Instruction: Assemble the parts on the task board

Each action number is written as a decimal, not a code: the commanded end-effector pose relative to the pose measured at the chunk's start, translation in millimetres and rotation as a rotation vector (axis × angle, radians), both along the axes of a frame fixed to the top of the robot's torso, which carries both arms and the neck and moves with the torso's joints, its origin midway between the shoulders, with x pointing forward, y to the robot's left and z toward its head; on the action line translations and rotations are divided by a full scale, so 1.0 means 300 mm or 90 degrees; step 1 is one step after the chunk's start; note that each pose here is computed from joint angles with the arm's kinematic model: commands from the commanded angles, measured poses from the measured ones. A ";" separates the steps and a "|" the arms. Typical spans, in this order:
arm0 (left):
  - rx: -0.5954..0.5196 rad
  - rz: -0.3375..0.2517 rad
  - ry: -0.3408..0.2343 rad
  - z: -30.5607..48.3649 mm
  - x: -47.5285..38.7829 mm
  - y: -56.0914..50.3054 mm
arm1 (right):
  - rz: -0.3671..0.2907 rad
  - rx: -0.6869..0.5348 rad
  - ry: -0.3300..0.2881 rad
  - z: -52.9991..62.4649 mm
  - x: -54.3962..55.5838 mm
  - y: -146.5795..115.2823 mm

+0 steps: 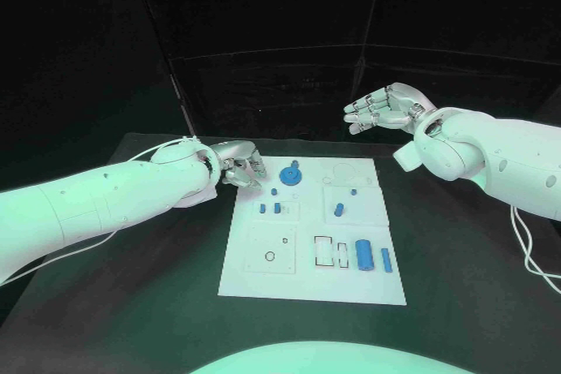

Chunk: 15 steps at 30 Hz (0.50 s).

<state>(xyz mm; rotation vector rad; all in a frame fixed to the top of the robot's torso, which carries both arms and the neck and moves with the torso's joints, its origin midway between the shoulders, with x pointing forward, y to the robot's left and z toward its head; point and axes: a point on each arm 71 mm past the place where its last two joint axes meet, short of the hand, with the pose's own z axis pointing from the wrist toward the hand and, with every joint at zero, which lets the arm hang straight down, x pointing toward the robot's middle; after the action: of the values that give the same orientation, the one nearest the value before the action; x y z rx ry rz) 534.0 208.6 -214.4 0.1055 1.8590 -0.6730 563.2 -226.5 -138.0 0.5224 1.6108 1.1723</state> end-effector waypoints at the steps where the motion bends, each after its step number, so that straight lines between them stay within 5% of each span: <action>1: -0.061 0.024 0.003 0.027 0.001 0.026 | -0.016 -0.062 -0.043 0.009 0.002 -0.018; 8: -0.260 0.028 0.004 0.091 -0.032 0.065 | -0.023 -0.250 -0.084 -0.034 -0.032 -0.048; 15: -0.550 0.050 0.087 0.129 -0.077 0.073 | 0.022 -0.442 -0.116 -0.121 -0.121 -0.033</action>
<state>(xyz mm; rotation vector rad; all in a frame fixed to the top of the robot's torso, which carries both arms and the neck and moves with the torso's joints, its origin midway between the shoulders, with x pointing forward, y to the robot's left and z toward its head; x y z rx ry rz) 511.8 229.8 -184.8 -0.3225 1.6952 -1.1427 529.7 -237.5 -171.4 0.1315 1.7376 0.7919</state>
